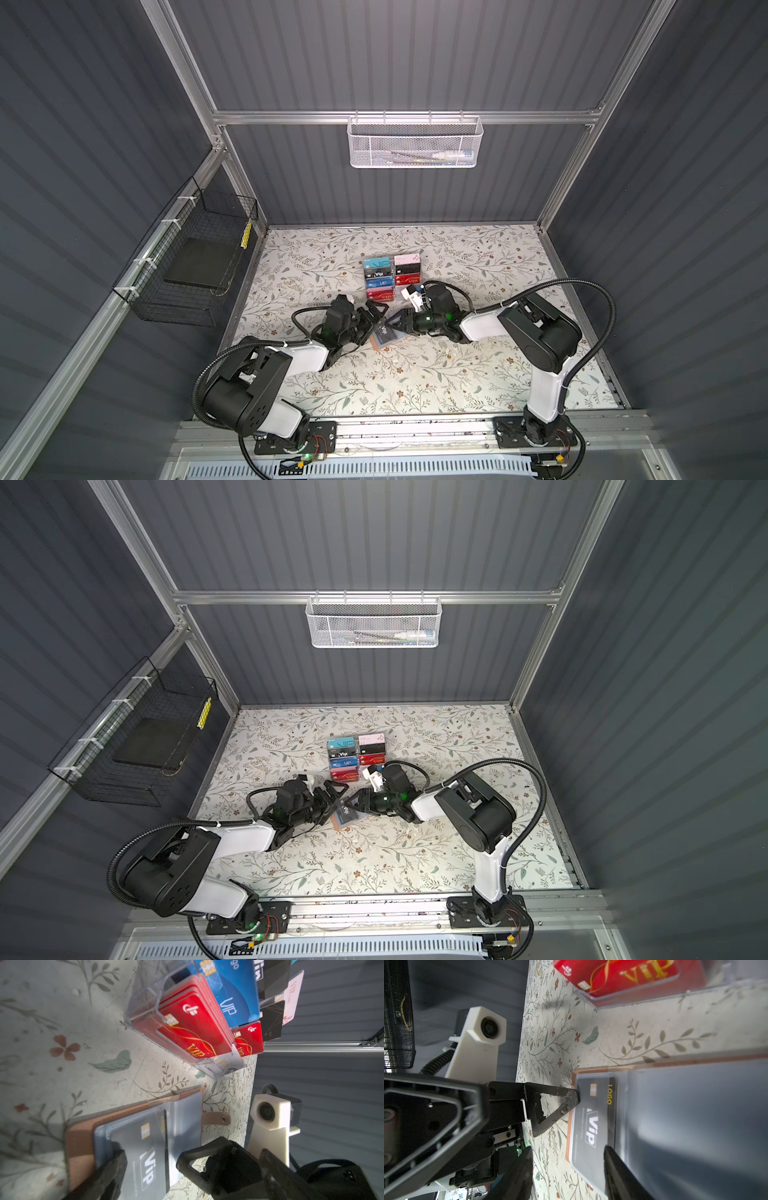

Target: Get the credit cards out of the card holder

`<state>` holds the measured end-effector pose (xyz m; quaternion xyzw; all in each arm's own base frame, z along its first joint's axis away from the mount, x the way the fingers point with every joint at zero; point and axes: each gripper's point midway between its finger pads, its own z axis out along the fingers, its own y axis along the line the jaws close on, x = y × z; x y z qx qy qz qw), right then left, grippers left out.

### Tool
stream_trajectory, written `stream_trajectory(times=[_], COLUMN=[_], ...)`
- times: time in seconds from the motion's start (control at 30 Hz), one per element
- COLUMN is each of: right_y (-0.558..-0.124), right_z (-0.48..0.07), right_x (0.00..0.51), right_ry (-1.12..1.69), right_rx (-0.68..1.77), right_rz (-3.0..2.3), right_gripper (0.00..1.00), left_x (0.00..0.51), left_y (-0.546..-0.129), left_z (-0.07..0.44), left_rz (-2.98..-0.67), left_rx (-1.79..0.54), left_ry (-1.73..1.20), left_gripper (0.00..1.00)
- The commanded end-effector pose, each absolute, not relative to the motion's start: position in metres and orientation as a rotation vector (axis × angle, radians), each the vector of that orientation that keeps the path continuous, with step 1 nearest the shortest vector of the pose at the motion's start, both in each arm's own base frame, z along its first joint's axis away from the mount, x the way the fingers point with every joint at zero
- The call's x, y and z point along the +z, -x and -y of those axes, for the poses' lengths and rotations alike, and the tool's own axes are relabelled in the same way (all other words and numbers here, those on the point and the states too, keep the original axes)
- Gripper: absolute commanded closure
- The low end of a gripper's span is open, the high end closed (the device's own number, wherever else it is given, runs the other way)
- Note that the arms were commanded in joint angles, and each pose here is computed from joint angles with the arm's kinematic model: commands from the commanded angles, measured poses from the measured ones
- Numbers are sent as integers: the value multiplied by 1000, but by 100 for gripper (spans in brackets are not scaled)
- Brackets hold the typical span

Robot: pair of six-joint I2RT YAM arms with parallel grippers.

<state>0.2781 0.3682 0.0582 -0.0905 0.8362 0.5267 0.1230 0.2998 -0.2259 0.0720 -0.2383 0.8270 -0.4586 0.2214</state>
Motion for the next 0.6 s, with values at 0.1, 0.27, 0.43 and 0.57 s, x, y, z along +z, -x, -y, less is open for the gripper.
stream_trajectory(times=[0.1, 0.27, 0.43, 0.57], right_y=[-267, -262, -258, -259], right_z=[-361, -356, -357, -360], right_x=[47, 39, 34, 35], right_ry=[229, 210, 211, 219], right_rx=[1537, 1528, 1563, 1594], right_rz=[-2487, -2497, -2494, -2477], right_gripper=[44, 44, 44, 44], left_x=[51, 45, 38, 35], left_y=[-286, -282, -277, -273], left_z=[220, 217, 215, 212], left_rz=[-2340, -2349, -2354, -2360], left_rx=[-1235, -1227, -1228, -1219], left_ry=[690, 701, 713, 715], left_gripper=[0, 0, 0, 0])
